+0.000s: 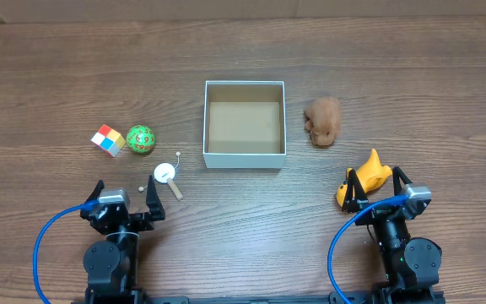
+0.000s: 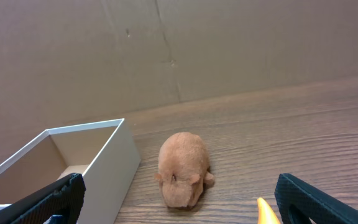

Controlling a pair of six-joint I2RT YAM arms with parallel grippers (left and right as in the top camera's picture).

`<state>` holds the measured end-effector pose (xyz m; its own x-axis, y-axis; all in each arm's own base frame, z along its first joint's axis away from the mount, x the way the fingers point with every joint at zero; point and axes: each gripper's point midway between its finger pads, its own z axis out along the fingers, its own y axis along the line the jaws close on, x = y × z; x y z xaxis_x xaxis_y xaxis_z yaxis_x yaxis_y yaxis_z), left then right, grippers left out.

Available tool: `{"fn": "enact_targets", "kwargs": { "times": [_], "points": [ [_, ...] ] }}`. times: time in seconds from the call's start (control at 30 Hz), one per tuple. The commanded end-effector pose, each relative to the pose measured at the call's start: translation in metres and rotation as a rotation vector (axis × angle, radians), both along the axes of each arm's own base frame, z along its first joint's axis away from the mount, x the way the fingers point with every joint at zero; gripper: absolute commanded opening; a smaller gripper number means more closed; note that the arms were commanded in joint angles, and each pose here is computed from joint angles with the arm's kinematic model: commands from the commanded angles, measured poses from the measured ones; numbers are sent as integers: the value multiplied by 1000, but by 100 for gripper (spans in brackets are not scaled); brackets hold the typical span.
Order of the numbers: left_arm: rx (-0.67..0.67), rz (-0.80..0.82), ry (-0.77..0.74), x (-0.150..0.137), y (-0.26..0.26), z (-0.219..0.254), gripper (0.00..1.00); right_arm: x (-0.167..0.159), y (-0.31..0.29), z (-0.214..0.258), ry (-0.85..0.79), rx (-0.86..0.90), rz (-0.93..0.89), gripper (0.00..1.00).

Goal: Pack container

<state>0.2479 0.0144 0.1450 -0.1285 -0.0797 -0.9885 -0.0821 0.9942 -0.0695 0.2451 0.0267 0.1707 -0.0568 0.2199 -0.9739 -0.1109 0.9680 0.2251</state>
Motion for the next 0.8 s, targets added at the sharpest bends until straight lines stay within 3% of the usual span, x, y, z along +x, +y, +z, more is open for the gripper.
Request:
{"fn": "enact_targets", "kwargs": {
  "times": [0.0,0.77],
  "points": [
    [-12,7,-5,0,0,-1,100,0,0,-1,-10,-6,2,100],
    [-12,7,-5,0,0,-1,100,1,-6,-1,-8,-7,-31,100]
  ]
}}
